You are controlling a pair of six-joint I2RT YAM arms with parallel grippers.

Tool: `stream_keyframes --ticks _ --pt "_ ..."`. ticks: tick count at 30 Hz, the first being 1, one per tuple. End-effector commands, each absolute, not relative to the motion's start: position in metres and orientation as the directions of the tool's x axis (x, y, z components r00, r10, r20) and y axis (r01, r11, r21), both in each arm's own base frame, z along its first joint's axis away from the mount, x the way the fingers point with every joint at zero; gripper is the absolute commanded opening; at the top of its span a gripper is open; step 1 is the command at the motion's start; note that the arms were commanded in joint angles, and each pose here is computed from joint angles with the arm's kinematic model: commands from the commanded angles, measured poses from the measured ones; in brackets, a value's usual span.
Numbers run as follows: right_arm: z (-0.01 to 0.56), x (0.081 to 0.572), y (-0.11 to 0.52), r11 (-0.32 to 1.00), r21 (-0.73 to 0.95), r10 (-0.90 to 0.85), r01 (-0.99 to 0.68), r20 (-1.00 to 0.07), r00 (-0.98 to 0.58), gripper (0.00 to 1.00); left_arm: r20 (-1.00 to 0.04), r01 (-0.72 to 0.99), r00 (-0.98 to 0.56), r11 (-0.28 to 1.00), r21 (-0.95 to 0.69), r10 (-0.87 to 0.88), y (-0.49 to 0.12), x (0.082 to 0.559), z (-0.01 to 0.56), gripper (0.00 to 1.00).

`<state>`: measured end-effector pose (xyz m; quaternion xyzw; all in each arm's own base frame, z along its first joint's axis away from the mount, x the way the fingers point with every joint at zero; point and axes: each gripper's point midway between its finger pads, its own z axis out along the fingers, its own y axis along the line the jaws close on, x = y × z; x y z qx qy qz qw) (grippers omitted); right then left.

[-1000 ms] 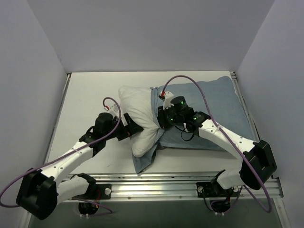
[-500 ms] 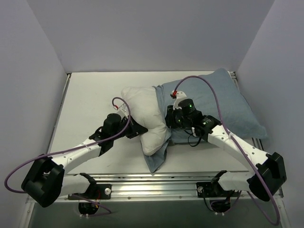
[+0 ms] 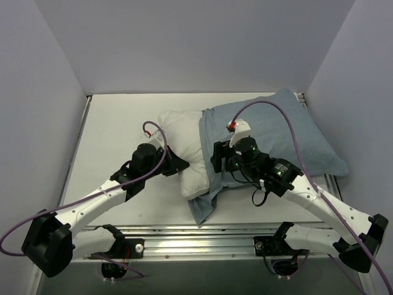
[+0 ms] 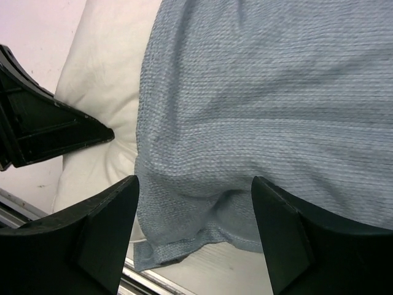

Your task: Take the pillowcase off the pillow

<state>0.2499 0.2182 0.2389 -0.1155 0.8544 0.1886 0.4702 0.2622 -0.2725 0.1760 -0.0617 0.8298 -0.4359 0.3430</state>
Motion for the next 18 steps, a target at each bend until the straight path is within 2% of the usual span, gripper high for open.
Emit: stream_keyframes --ticks 1,7,10,11,14,18 --pt "0.227 0.249 0.225 0.935 0.143 -0.059 -0.324 -0.84 -0.54 0.69 -0.616 0.302 -0.644 0.589 -0.75 -0.455 -0.27 0.275 0.238 0.02" --pt "0.21 0.246 0.243 0.953 0.084 -0.093 -0.292 -0.834 -0.543 0.7 -0.667 0.319 -0.589 0.627 -0.711 -0.457 -0.26 0.274 0.262 0.02" --pt "0.192 0.255 0.216 0.989 -0.036 -0.111 -0.144 -0.825 -0.554 0.53 -0.681 0.296 -0.575 0.661 -0.69 -0.453 -0.247 0.27 0.266 0.02" --pt "0.184 0.258 0.197 0.994 -0.091 -0.113 -0.066 -0.823 -0.557 0.38 -0.686 0.266 -0.564 0.686 -0.677 -0.459 -0.239 0.271 0.264 0.02" --pt "0.174 0.272 0.155 0.988 -0.126 -0.054 0.088 -0.821 -0.568 0.12 -0.717 0.217 -0.505 0.733 -0.645 -0.481 -0.215 0.27 0.278 0.02" --pt "0.167 0.286 0.095 0.97 -0.073 0.074 0.23 -0.817 -0.572 0.06 -0.757 0.179 -0.437 0.778 -0.603 -0.486 -0.184 0.266 0.302 0.02"
